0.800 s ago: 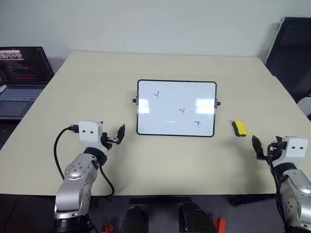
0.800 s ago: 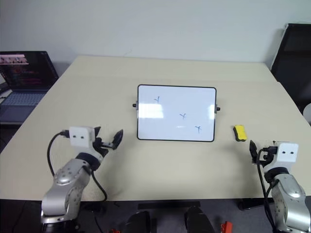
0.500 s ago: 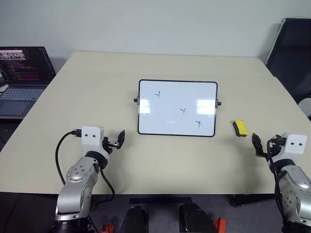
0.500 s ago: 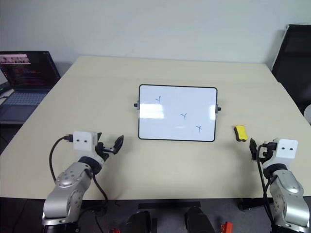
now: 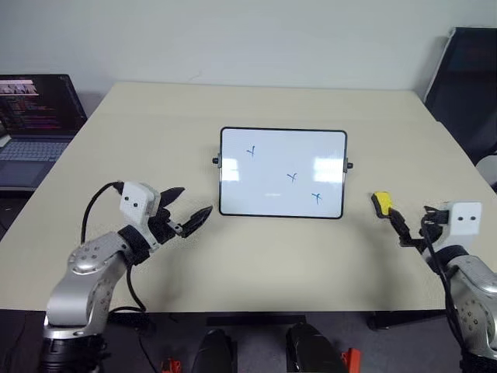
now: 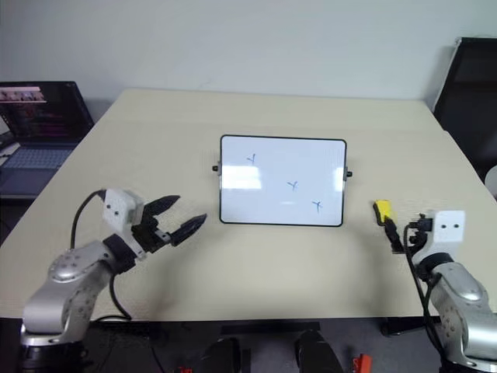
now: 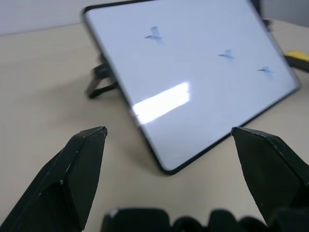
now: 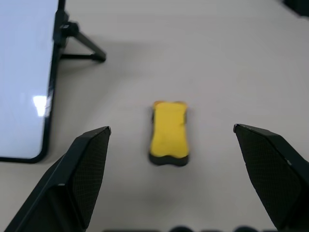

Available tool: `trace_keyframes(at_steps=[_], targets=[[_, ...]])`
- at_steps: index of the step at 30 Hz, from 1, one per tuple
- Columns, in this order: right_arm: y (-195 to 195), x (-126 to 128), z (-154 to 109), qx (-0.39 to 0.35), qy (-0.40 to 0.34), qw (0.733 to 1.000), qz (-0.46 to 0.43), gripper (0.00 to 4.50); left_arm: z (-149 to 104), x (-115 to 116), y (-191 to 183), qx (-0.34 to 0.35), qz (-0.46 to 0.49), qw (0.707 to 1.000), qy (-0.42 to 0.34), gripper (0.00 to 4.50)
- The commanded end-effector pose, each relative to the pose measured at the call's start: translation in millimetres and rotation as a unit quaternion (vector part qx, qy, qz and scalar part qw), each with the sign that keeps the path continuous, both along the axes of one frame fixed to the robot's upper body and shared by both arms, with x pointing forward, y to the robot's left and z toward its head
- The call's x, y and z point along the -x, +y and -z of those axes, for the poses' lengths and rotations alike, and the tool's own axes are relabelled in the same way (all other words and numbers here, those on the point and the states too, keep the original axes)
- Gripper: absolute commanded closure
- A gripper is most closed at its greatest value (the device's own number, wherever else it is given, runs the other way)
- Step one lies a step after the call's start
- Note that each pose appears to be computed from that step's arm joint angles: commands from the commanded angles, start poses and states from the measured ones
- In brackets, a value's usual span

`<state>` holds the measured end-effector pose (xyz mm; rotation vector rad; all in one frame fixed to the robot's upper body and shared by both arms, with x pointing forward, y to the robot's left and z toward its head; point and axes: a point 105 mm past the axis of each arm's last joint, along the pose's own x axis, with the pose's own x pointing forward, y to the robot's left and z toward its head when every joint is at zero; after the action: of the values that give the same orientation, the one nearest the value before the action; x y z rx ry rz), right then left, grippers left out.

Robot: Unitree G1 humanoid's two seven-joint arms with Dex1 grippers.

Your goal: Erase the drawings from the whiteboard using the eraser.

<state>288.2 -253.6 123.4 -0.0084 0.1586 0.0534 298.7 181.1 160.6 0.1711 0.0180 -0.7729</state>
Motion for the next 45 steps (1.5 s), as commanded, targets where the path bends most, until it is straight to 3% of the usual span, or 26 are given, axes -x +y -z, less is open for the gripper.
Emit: trace_keyframes(at_steps=[1,8,13,21,29,32,39,40,45], targets=[[6.2,-0.4,-14.5,0.003,0.006,1.0,0.003,0.03,-16.9,3.0,-26.0,-0.009,0.105,0.994,-0.006,0.0],[-2.1,-20.8,-13.9,-0.017,0.03,0.998,0.055,0.03,-33.1,1.0,-54.5,-0.067,0.242,0.968,-0.008,0.0],[-0.4,-44.1,-9.0,0.006,0.042,0.998,0.056,0.03,-41.6,-5.3,-73.9,-0.097,0.296,0.95,-0.029,0.0],[-6.8,-67.1,0.2,0.024,0.046,0.996,0.071,0.03,-55.0,-6.8,-94.2,-0.109,0.345,0.931,-0.052,0.0],[-3.9,-77.1,15.6,0.021,0.063,0.996,0.065,0.03,-54.4,-9.5,-89.7,-0.108,0.331,0.936,-0.05,0.0],[-3.6,-79.1,18.4,0.025,0.067,0.995,0.064,0.58,-52.9,-10.6,-85.9,-0.107,0.322,0.939,-0.046,0.0],[-5.9,-83.2,13.4,0.024,0.057,0.995,0.073,3.17,-51.2,-13.0,-80.2,-0.105,0.304,0.946,-0.044,0.0],[-5.7,-83.4,12.5,0.024,0.056,0.995,0.073,3.38,-51.3,-13.4,-79.7,-0.104,0.302,0.947,-0.044,0.0],[1.3,-77.8,6.9,0.02,0.047,0.997,0.057,3.38,-47.0,-15.6,-71.9,-0.098,0.278,0.955,-0.032,0.0]])
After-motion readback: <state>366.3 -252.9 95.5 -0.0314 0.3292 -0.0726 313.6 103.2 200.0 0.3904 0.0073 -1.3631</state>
